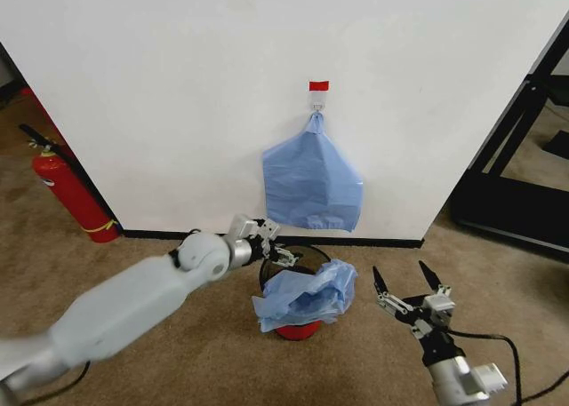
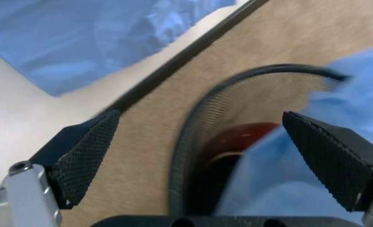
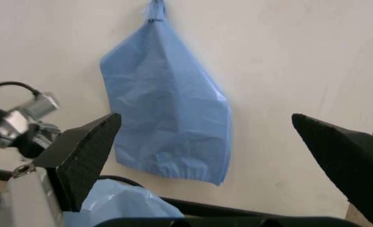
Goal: Pick up the garbage bag from the wall and place it over the trash bin.
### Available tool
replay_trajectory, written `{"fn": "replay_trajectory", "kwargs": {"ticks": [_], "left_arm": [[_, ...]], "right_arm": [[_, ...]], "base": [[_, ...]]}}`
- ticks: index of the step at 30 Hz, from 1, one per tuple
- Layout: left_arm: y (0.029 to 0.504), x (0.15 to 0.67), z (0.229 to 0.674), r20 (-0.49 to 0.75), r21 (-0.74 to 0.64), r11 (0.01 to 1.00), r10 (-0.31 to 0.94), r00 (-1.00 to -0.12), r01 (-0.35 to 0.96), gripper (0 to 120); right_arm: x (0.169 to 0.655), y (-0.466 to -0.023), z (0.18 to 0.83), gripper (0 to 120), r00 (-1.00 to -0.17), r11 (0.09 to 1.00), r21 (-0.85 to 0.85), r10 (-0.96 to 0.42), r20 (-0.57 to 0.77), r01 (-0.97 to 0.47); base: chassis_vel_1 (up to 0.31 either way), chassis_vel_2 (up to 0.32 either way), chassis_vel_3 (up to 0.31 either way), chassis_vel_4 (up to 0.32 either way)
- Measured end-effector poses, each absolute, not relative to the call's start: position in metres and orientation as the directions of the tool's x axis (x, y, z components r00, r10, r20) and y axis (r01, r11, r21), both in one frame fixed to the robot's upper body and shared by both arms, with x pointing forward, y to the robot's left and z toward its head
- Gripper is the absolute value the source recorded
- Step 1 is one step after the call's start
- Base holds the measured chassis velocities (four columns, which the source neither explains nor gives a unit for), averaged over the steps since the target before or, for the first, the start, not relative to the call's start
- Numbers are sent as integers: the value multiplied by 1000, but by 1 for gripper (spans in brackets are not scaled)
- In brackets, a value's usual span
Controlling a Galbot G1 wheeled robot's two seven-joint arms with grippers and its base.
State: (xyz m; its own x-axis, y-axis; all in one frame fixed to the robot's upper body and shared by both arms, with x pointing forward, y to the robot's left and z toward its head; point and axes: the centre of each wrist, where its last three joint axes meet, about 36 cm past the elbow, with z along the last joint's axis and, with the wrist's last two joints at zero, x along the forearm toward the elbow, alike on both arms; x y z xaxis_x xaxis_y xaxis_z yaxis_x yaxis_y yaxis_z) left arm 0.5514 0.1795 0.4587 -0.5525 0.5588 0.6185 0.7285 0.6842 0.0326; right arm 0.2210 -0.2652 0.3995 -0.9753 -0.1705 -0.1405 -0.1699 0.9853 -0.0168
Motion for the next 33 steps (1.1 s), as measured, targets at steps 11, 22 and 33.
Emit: {"fn": "replay_trajectory", "kwargs": {"ticks": [11,22,33], "left_arm": [[165,581,428,718,87,640,491,-493,763,100],[137,587,410,738,67,633,489,-465,771,68],[134,588,417,747,46,665,473,-468,745,32]], "right_arm": [[217,-257,423,100,-970,985,-9,-174,-172,-175],[216,-260,433,100,-973,988,10,-152,-174,-156],[225,-259,426,100,-977,989,21,-139,-160,-144]], "base": [[0,0,0,0],[0,0,0,0],[0,0,0,0]]}}
